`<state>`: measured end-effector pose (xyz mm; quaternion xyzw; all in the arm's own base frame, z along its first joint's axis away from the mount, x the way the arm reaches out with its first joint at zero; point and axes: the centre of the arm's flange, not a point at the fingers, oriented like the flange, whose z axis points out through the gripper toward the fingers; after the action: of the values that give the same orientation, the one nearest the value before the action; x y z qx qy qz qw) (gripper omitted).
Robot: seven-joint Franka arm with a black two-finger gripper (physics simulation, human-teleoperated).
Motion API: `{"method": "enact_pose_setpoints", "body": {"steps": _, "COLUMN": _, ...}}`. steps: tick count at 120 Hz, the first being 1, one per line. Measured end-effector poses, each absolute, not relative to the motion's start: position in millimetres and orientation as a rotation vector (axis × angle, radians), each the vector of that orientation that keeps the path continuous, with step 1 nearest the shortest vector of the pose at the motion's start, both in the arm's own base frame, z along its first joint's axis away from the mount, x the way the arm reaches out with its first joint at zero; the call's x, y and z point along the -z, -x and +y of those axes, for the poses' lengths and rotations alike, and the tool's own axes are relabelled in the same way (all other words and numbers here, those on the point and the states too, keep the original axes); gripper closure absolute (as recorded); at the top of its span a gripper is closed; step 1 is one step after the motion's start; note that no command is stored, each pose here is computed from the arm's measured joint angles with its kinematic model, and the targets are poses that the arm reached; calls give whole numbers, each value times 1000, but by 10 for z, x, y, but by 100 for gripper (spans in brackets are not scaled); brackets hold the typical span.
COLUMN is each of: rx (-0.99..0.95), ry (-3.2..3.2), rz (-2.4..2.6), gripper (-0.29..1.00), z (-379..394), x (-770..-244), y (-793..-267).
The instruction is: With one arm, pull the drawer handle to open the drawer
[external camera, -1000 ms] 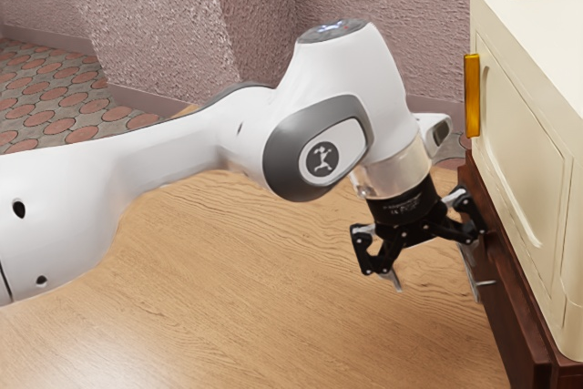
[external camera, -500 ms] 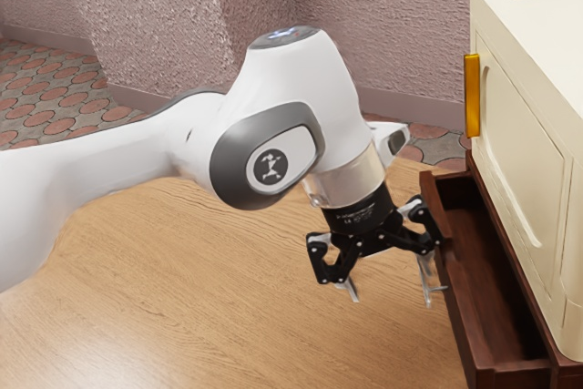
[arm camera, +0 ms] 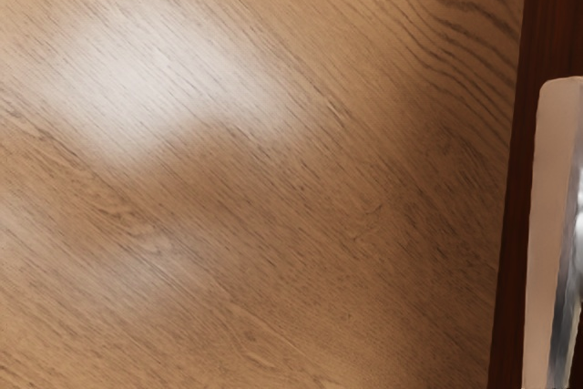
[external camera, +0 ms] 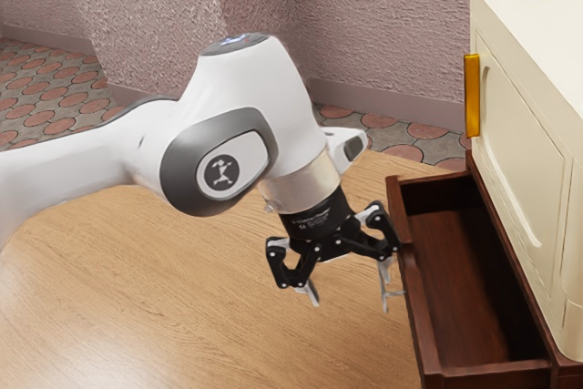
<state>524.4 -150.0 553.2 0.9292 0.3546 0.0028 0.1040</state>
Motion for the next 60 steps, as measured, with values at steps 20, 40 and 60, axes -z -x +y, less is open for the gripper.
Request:
{"method": "enact_pose_setpoints", "body": {"steps": 20, "rx": -13, "ry": -2741, "rz": 1037, "gripper": 0, "z": -1363, "x": -5554, "y": -5141}}
{"method": "enact_pose_setpoints", "body": {"steps": 40, "rx": -23, "ry": -2747, "rz": 1029, "gripper": 0, "z": -1214, "x": -5571, "y": -5019}}
{"method": "enact_pose_setpoints", "body": {"steps": 60, "rx": -30, "ry": -2733, "rz": 1050, "gripper": 0, "z": -968, "x": -5582, "y": -4932}}
